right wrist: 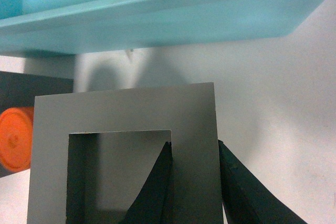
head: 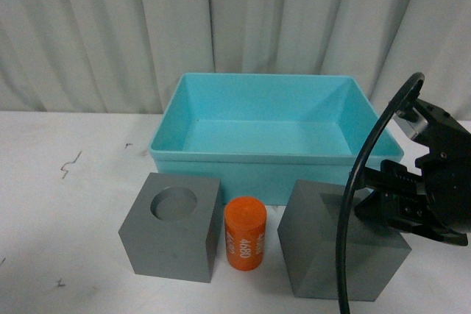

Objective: Place gray and orange parts in blue box

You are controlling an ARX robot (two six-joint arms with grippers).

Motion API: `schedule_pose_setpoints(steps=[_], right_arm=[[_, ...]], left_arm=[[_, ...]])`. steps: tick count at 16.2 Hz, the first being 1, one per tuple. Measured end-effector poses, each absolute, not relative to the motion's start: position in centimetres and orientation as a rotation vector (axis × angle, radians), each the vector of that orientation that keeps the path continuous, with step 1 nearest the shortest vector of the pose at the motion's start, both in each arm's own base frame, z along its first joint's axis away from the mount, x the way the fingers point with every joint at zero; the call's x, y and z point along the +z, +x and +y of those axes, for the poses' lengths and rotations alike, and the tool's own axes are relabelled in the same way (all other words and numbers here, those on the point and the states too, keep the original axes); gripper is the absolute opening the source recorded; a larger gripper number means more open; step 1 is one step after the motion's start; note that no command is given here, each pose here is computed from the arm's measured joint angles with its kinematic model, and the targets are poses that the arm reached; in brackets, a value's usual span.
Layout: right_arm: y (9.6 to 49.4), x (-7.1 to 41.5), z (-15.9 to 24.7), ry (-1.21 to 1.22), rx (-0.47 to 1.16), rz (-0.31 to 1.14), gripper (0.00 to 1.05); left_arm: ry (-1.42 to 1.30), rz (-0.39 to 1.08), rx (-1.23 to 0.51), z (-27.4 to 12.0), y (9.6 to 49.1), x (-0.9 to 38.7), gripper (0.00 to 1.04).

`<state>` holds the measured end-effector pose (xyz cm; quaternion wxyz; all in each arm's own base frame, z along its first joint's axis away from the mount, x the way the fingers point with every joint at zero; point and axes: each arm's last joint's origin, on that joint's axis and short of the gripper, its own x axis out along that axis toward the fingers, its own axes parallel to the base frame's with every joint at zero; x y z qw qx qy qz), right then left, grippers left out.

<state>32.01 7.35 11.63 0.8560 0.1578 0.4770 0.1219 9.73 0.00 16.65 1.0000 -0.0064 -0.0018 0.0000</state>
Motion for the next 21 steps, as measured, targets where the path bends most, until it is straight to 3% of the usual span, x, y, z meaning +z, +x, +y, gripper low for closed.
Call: schedule_pose_setpoints(steps=[6,11,15,21], right_arm=[[31.0,18.0,7.1,0.317,0.296,0.865,0.19],[35.5,23.4,3.9,0.282,0.225,0.734,0.19],[39.6,23.4,2.1,0.278,0.158,0.741,0.19],[44.0,22.3,2.7,0.252,0.176,0.754,0.19]], left_arm=[[-0.013,-0.004,0.0,0.0,9.7,16.6,0.98],[-0.013,-0.004,0.0,0.0,9.7,16.6,0.98],[-0.013,-0.004,0.0,0.0,9.7,16.6,0.98],[-0.013,-0.004,0.0,0.0,9.7,16.6,0.98]])
